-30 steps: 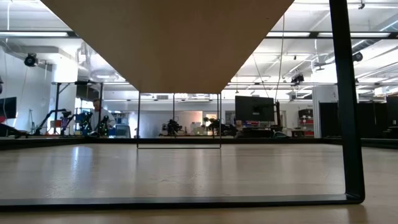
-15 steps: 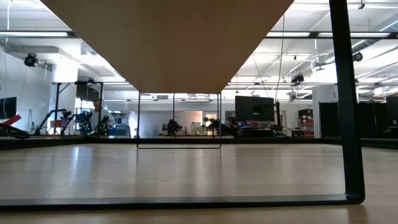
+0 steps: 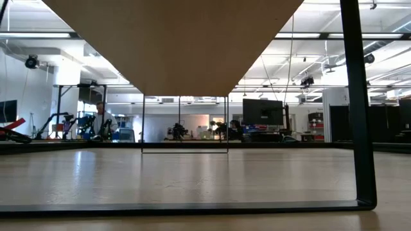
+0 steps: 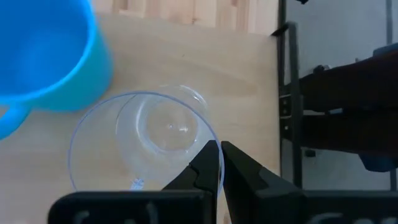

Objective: Stack small to large cups/mugs on shelf
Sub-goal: Put the clear mug on the shelf

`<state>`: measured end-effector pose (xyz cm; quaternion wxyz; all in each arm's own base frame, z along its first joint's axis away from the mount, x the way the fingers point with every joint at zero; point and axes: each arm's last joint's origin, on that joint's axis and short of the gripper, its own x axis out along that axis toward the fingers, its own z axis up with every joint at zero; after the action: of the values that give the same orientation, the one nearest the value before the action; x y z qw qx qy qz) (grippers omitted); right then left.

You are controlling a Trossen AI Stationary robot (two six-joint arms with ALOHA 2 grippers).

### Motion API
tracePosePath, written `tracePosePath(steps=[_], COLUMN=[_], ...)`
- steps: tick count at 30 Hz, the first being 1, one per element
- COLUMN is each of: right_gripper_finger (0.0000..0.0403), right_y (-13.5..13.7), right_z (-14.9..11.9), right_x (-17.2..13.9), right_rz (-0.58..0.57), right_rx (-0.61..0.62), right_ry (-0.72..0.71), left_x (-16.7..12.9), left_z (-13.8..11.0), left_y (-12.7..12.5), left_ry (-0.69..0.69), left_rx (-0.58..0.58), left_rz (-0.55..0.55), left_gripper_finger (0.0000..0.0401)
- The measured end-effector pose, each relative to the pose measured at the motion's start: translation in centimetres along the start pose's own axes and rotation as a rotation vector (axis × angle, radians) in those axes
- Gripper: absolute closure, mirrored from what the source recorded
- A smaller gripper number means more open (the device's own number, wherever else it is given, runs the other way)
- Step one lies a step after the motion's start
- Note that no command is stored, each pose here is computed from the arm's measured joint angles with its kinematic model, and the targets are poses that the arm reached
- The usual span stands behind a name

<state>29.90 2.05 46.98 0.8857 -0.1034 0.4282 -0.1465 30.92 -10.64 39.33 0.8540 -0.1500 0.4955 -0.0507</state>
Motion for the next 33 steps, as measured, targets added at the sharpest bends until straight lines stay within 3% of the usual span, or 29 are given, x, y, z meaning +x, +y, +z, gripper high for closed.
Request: tracePosePath(steps=[8, 16, 24, 33], right_gripper_finger=[0.0394, 0.0394, 0.0394, 0.0394], right_y=[0.0, -1.0, -1.8, -1.8], right_z=[-0.5, -1.5, -2.4, -2.6], right_x=[-0.1, -2.3, -4.5, -4.4], right_rz=[0.001, 0.015, 0.064, 0.068], right_rx=[-0.051, -0.046, -0.022, -0.06], right_ry=[0.044, 0.02, -0.029, -0.022], left_x=[1.9, 3.7, 5.2, 5.6], left_z=[2.0, 2.4, 2.3, 2.3], left_y=[-2.4, -4.1, -4.4, -4.2], left_ry=[-0.01, 0.008, 0.025, 0.015], left_rx=[0.025, -0.071, -0.091, -0.094], left_rz=[-0.025, -0.019, 0.016, 0.038], left_gripper_finger=[0.0401, 0.0401, 0.0401, 0.0401])
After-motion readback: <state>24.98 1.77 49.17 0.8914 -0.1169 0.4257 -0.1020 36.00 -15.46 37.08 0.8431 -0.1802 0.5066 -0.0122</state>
